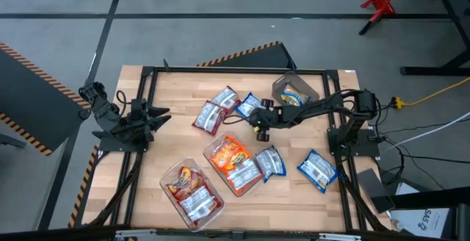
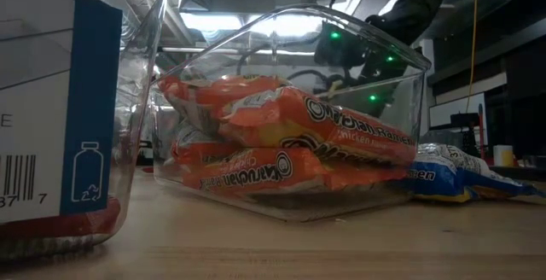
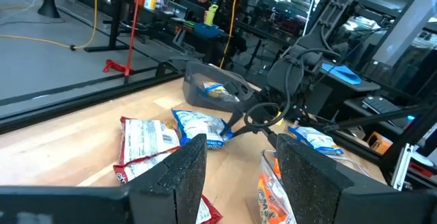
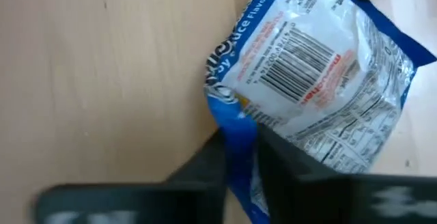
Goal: Sort Maruchan noodles
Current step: Put the blue noodle pack into the black bin
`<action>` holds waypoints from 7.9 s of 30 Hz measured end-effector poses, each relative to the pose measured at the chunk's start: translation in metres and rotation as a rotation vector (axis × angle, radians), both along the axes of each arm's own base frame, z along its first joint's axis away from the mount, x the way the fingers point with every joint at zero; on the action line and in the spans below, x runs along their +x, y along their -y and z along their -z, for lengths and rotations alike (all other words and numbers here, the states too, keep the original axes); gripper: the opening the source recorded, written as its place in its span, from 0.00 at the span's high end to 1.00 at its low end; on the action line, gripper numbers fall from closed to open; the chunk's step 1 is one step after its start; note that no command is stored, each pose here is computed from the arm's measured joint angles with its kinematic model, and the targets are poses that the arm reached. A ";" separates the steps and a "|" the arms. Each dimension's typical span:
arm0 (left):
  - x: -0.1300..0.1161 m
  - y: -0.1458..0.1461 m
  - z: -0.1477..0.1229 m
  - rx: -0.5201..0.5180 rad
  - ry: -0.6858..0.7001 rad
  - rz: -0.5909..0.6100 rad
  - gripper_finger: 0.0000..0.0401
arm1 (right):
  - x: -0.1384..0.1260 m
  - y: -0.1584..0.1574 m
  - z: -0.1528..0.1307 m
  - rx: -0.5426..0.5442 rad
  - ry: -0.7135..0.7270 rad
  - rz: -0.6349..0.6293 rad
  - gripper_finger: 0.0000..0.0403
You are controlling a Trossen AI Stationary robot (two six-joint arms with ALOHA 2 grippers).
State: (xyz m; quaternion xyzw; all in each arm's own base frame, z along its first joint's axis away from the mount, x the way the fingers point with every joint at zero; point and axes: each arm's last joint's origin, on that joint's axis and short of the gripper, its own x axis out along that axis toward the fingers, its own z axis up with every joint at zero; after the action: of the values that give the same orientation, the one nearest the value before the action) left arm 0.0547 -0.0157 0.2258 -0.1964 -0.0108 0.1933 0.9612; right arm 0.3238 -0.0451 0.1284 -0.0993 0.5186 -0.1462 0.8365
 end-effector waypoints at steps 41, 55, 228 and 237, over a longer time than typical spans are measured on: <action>0.000 -0.001 0.000 0.003 0.001 -0.018 0.57 | -0.105 0.034 -0.194 -0.511 0.127 0.407 1.00; 0.000 -0.001 0.000 0.003 0.002 -0.023 0.57 | -0.138 0.065 -0.112 -0.490 0.142 0.420 1.00; 0.000 0.000 0.004 0.028 -0.033 0.000 0.57 | -0.093 0.001 -0.218 0.015 0.081 0.809 1.00; 0.000 0.000 0.004 0.028 -0.033 0.000 0.57 | -0.108 0.054 -0.171 0.078 -0.070 0.929 1.00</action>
State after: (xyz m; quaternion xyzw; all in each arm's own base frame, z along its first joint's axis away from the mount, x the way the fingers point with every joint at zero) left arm 0.0542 -0.0153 0.2220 -0.1799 0.0023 0.1962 0.9639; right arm 0.2161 -0.0989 0.2999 0.1700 0.5412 -0.4822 0.6676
